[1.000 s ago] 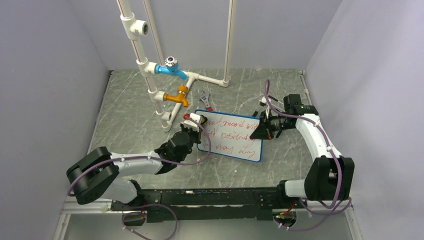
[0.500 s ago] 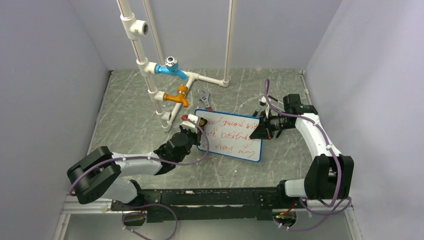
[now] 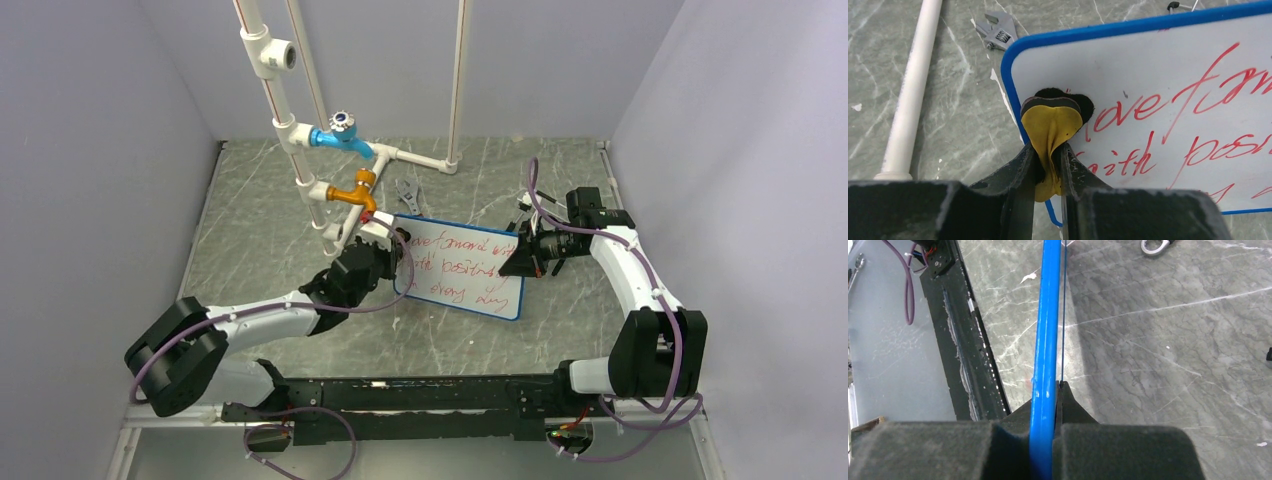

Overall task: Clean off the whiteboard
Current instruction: Erase the center of the board with the whiteboard.

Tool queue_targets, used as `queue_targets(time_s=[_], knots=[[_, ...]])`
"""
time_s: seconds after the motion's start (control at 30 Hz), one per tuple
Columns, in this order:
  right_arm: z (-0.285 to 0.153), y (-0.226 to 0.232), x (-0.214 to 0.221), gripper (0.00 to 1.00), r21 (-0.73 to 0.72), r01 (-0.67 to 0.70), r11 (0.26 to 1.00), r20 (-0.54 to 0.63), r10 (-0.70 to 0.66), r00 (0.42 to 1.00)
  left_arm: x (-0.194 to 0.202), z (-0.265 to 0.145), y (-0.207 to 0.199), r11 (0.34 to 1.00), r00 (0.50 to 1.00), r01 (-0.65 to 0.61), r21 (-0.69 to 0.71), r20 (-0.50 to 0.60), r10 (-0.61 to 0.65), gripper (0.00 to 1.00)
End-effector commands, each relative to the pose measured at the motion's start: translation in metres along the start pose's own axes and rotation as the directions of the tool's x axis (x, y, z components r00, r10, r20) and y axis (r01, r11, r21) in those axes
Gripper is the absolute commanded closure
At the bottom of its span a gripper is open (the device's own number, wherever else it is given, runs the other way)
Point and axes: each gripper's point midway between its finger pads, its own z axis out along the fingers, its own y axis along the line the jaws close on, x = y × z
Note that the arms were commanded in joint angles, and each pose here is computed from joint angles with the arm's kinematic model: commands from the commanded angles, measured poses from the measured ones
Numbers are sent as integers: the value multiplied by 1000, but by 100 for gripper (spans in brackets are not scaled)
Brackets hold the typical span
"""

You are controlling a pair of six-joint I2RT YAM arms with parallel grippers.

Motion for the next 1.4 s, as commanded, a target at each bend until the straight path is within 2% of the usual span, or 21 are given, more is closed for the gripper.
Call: queue_targets(time_s=[0.0,0.23,0.33,0.43,0.63,0.97,1.1,1.37], knots=[[6,26,4,100,-99,22,995,-9,-22,1000,-49,6,-1,1000,997,0,4,82,-1,100],[6,25,5,100,-98,18,995,-15,-20,1000,-36,9,-12,998,998,-47,51,43,44,100],[6,25,5,100,-97,21,995,-14,-22,1000,-17,6,-20,988,991,-135,75,6,135,100],[6,25,5,100,-103,21,994,-15,-23,1000,9,0,-28,978,983,-171,119,-43,177,100],[6,28,6,100,-120,28,992,-18,-31,999,46,-11,-12,993,989,-103,56,-101,108,100],[5,39,7,100,-175,52,983,-22,-57,998,-10,-16,8,998,998,-51,-46,23,52,100],[7,43,9,100,-196,55,979,-33,-62,998,-33,-14,14,999,998,-19,-26,67,20,100],[10,47,9,100,-219,60,974,-43,-71,997,-60,-16,-2,994,985,-85,71,159,73,100]])
